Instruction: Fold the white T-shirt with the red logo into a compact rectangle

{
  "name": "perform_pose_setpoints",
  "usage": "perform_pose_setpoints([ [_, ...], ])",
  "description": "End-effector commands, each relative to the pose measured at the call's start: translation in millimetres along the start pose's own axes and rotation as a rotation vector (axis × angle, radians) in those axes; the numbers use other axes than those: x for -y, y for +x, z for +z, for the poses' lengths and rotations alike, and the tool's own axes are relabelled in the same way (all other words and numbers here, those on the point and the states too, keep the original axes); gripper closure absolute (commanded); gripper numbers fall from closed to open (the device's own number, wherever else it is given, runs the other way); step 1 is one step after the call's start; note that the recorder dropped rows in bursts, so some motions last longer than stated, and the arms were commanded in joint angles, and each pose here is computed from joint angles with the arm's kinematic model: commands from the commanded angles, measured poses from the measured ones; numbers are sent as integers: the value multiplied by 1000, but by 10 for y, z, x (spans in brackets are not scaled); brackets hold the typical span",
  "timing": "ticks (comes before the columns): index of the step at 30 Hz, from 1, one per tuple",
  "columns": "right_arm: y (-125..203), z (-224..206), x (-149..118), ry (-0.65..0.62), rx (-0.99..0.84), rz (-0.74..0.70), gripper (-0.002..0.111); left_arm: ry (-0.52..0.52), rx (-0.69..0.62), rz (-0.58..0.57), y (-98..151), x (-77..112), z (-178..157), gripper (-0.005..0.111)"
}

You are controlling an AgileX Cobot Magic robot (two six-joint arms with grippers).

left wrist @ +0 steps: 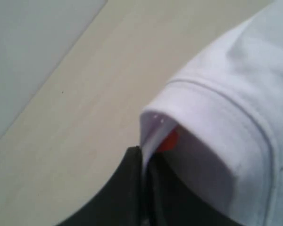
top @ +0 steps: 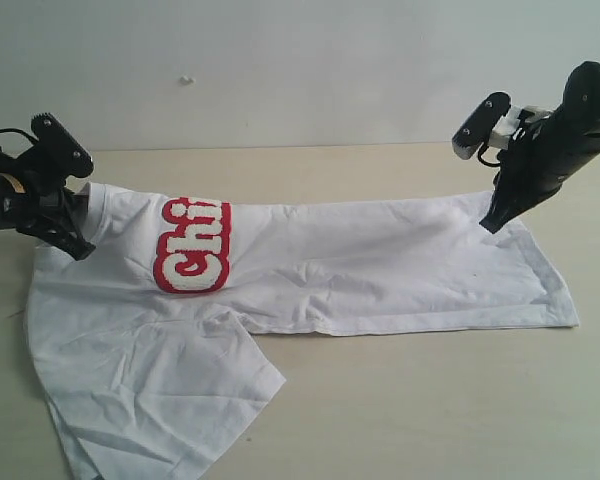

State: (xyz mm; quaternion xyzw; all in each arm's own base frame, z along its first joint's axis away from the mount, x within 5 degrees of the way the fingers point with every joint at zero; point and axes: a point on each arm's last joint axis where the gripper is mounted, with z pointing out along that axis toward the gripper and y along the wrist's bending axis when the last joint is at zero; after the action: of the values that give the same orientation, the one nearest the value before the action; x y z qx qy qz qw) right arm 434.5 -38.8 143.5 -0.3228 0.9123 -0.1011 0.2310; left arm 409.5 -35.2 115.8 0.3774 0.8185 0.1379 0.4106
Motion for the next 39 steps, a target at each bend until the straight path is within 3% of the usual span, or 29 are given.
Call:
perform_pose_setpoints([
  [1, 7, -5, 6, -4, -2, 3, 108, -17, 16, -31, -11, -25, -8, 107],
  [8, 9, -5, 3, -7, -5, 3, 108, -1, -5, -42, 7, -10, -8, 106],
  [10, 9, -5, 3, -7, -5, 3, 108, 0, -6, -44, 9, -9, -8, 101],
  [12, 9, -5, 3, -7, -5, 3, 108, 0, -6, -46, 9, -9, -8, 90],
  [16, 11, -5, 2, -8, -6, 3, 108, 0, -6, -49, 9, -9, -8, 56],
  [19, 13, -5, -1, -12, -9, 3, 108, -15, 13, -64, -9, -23, -8, 41],
  [28, 27, -6, -15, -27, -25, 3, 108, -206, 137, -154, 61, -373, -52, 40],
  [34, 13, -7, -48, -63, -11, 71, 108, -253, 130, -213, 117, -508, -115, 40],
  [36, 13, -7, -50, -65, -12, 72, 108, -265, 103, -300, 126, -542, -155, 40],
  [39, 15, -7, -51, -67, -13, 72, 108, -199, 25, -412, 87, -501, -247, 45],
])
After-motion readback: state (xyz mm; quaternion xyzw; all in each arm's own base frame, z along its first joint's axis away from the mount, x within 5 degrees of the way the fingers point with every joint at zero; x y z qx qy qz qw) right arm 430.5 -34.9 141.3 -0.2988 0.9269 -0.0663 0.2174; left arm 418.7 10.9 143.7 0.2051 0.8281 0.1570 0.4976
